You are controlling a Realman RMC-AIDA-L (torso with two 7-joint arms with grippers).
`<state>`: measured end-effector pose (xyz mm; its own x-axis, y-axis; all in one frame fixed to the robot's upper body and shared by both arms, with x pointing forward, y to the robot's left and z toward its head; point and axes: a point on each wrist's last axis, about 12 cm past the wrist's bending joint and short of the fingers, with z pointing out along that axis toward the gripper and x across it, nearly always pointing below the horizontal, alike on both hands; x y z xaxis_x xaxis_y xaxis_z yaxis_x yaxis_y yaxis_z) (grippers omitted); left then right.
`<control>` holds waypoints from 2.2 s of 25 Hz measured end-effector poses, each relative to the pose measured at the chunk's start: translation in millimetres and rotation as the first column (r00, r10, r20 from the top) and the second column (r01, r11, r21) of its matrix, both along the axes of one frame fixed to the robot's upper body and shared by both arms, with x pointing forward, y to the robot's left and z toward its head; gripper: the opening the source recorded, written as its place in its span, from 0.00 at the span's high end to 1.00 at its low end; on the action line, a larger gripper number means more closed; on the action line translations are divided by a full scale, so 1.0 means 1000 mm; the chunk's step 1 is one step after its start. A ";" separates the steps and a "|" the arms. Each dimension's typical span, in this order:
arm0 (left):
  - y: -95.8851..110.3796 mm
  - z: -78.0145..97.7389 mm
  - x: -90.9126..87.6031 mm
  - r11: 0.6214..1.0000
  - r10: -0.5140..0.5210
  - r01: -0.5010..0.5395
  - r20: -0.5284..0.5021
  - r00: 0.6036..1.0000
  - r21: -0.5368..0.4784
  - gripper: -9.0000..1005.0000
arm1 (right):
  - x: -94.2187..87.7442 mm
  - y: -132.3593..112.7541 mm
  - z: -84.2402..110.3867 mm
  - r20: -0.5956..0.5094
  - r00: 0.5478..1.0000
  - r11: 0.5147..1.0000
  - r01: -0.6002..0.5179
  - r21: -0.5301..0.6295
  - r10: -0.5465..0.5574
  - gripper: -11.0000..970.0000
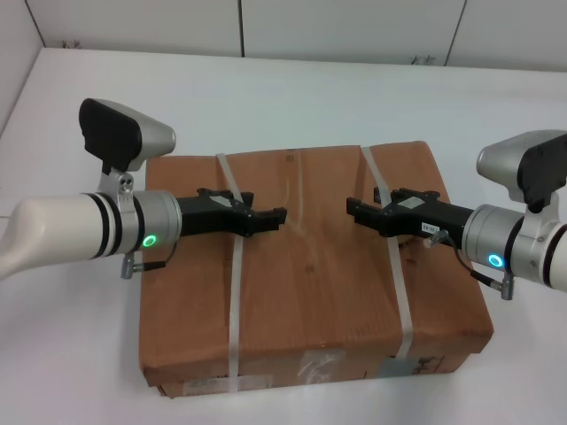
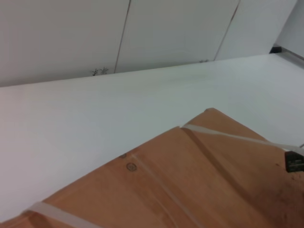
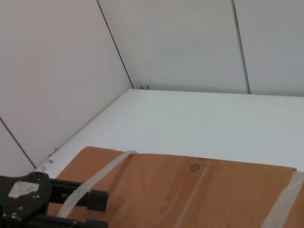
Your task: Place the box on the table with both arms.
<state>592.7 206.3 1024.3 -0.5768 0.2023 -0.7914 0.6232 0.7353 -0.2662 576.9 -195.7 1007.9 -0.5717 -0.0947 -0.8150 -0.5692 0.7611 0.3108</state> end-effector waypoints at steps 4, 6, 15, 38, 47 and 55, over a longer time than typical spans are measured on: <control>0.005 0.000 0.000 1.000 0.019 -0.019 -0.001 1.000 -0.007 0.35 | 0.000 -0.001 0.000 -0.004 1.000 1.000 0.006 0.000 -0.006 0.44; 0.007 0.000 0.000 1.000 0.025 -0.025 0.000 1.000 -0.009 0.31 | -0.001 -0.002 -0.001 -0.010 1.000 1.000 0.012 0.001 -0.012 0.40; 0.011 -0.001 0.000 0.999 0.042 -0.042 -0.003 0.999 -0.004 0.28 | -0.002 -0.008 -0.003 -0.018 0.999 0.999 0.035 0.001 -0.035 0.31; 0.039 0.000 -0.003 0.991 0.122 -0.122 -0.003 0.993 -0.048 0.27 | -0.006 -0.036 -0.002 0.013 0.997 0.997 0.079 0.025 -0.079 0.30; 0.061 0.021 -0.016 0.961 0.107 -0.078 0.093 0.990 -0.267 0.27 | -0.011 -0.053 0.004 0.035 0.994 0.991 0.097 0.088 -0.101 0.30; 0.060 0.039 -0.030 0.936 -0.031 0.120 0.260 0.965 -0.332 0.26 | -0.028 -0.073 0.031 0.241 0.970 0.979 -0.039 0.198 -0.010 0.28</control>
<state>562.7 266.7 1063.3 -0.3480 -0.0712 -0.9348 0.7514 0.5751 -0.3235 549.0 -268.6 1038.6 -0.3572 0.0769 -0.9309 -0.6565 0.6883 0.3088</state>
